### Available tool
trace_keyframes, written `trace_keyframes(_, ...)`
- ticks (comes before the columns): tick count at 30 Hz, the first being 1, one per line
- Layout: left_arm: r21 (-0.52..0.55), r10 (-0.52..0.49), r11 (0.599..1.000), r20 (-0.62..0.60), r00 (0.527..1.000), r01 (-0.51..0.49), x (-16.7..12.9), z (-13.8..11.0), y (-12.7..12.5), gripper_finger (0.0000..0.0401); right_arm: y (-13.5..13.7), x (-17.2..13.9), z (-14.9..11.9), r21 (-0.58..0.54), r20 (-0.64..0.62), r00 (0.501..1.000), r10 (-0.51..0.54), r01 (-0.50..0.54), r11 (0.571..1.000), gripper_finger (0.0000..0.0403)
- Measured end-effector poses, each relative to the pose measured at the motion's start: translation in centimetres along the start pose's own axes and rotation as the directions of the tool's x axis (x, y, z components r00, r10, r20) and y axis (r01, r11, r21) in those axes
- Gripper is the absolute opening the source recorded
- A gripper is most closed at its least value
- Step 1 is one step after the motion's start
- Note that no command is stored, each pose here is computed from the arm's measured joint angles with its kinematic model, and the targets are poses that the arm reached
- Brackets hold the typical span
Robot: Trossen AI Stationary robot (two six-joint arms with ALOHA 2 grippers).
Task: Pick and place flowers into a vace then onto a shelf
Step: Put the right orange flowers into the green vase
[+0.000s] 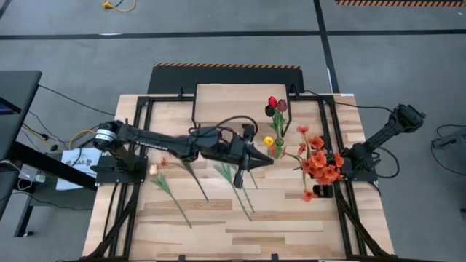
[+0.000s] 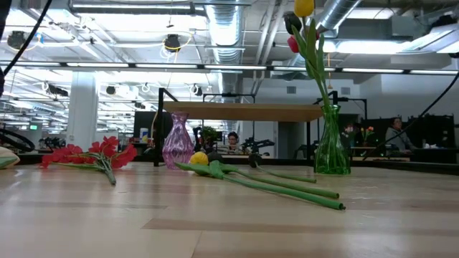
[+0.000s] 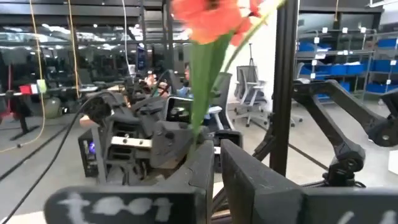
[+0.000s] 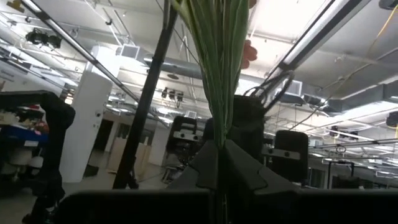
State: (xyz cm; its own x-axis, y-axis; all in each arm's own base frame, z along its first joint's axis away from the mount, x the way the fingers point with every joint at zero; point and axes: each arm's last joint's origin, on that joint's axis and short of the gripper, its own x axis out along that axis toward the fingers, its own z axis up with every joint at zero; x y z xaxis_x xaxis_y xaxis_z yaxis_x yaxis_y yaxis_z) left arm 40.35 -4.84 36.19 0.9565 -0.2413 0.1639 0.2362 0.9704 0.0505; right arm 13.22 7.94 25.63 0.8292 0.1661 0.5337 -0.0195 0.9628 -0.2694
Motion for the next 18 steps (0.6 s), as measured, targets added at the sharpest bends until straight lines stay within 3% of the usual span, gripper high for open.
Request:
trace_keyframes(5,-0.001,-0.048,0.999,0.001,0.999,0.048,-0.1,0.0,0.7,0.004,-0.1,0.1,-0.1,0.004,-0.003,1.0,-0.008,0.008,1.0,0.0002)
trace_keyframes(13,0.025,-0.005,1.0,-0.05,0.999,0.006,0.2,-1.1,0.8,0.0134,-0.6,1.4,-1.1,0.009,-0.069,0.997,-0.041,0.042,0.999,0.0001)
trace_keyframes(18,0.021,0.006,1.0,-0.079,0.997,-0.004,0.1,-1.3,0.8,0.0173,-0.4,3.2,-2.2,-0.024,-0.141,0.989,-0.052,0.049,0.998,0.0001)
